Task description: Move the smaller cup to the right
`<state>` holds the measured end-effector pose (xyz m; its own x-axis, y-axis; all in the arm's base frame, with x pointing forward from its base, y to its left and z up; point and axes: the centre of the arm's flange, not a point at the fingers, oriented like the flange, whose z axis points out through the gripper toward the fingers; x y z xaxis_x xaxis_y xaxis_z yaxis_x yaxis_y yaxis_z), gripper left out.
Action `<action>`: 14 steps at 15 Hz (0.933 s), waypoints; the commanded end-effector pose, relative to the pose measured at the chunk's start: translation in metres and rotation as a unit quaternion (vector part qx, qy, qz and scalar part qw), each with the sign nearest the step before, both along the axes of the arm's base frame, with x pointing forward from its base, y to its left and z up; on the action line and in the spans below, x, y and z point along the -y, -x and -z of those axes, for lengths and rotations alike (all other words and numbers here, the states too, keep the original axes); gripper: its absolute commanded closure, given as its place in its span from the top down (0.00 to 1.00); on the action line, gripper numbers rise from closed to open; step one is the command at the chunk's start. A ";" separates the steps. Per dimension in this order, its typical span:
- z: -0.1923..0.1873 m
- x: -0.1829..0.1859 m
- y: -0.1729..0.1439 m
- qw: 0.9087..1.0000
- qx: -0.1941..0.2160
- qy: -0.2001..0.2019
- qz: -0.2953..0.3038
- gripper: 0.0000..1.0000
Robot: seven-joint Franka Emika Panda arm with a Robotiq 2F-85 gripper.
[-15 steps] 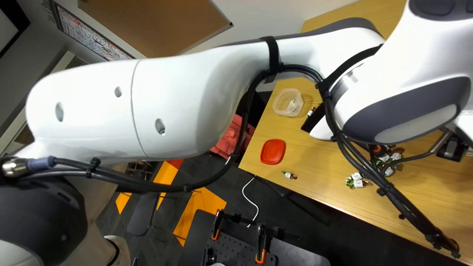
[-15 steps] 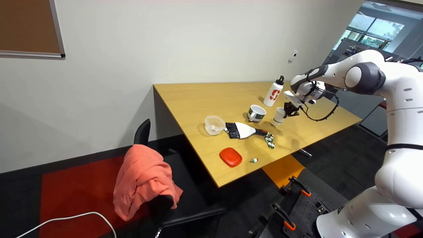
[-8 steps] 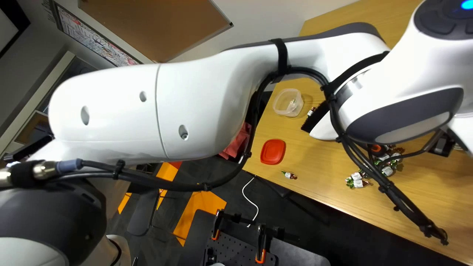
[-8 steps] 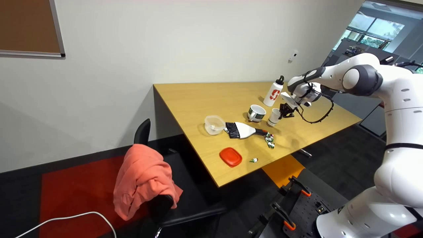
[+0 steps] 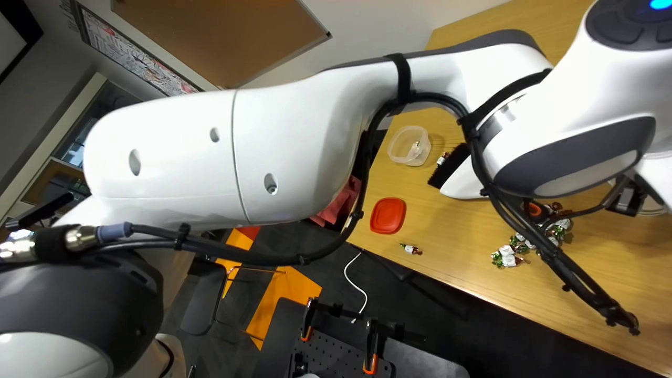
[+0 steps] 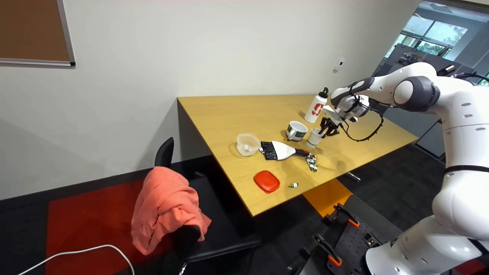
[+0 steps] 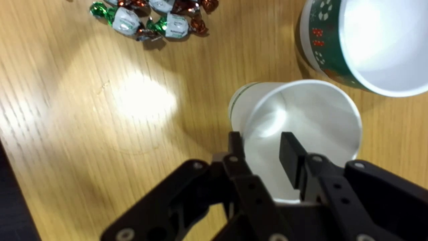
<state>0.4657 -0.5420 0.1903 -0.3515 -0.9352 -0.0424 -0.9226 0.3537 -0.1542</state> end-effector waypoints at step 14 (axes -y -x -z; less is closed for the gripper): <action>-0.186 -0.110 -0.018 0.945 0.048 -0.014 -0.322 1.00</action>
<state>0.4958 -0.4640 0.3598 0.2242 -0.9724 -0.0646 -0.9396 -0.1980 -0.2793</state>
